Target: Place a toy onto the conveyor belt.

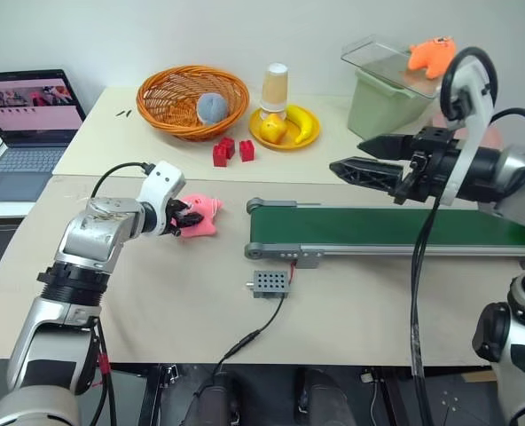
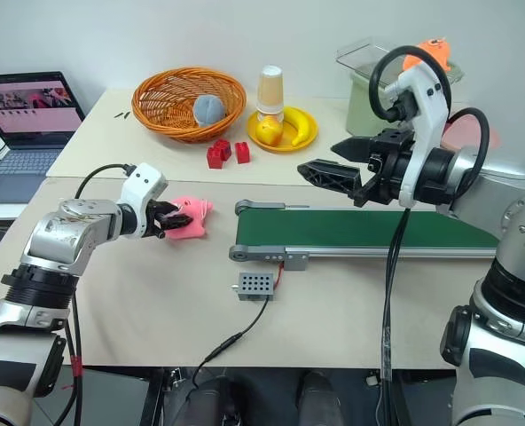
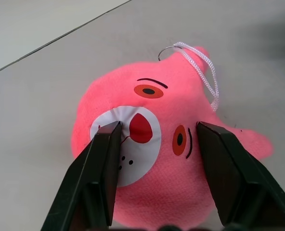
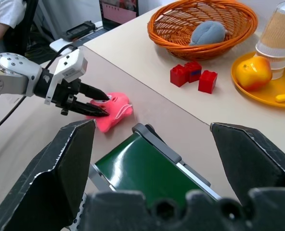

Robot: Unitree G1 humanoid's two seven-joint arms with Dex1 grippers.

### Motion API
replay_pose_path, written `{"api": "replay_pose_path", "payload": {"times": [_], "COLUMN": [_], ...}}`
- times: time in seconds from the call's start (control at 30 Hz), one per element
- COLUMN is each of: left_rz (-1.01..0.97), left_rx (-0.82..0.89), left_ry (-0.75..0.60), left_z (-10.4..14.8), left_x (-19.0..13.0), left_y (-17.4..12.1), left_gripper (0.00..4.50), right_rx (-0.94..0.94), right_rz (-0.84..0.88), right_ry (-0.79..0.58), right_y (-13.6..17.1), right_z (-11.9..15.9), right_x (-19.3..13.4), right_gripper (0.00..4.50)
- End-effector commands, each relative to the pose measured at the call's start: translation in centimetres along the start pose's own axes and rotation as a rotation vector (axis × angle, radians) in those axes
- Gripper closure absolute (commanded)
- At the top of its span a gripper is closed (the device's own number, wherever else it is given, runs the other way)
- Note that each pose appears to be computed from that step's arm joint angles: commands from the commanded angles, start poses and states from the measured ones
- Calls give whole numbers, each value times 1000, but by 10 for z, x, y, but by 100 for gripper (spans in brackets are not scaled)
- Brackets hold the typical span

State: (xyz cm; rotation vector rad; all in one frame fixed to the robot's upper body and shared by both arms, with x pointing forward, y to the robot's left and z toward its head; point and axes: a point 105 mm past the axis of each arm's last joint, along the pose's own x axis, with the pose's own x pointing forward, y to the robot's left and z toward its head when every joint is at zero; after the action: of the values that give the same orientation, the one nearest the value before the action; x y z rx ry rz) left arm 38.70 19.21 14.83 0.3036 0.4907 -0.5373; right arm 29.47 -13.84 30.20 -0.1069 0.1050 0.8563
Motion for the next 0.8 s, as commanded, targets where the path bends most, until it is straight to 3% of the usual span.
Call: {"api": "replay_pose_path", "payload": {"times": [0.03,0.1,0.2,0.3,0.57,0.8], "left_rz": [-12,-17,-15,-2,59,127], "left_rx": [-68,-68,-59,-49,-3,47], "left_ry": [95,100,103,99,13,-182], "left_z": [-26,-26,-26,-24,5,80], "left_x": [5,5,6,5,2,-21], "left_y": [-3,-4,-4,-3,8,23], "left_gripper": [215,252,365,447,447,447], "right_rx": [-46,-46,-47,-47,-50,-48], "right_rz": [-12,-14,-20,-25,-32,-34], "right_ry": [-54,-55,-56,-62,-63,-60], "right_y": [2,2,1,0,-1,-2], "right_z": [17,18,19,20,21,18], "right_x": [-8,-7,-8,-9,-9,-8], "right_gripper": [1,0,0,0,0,0]}}
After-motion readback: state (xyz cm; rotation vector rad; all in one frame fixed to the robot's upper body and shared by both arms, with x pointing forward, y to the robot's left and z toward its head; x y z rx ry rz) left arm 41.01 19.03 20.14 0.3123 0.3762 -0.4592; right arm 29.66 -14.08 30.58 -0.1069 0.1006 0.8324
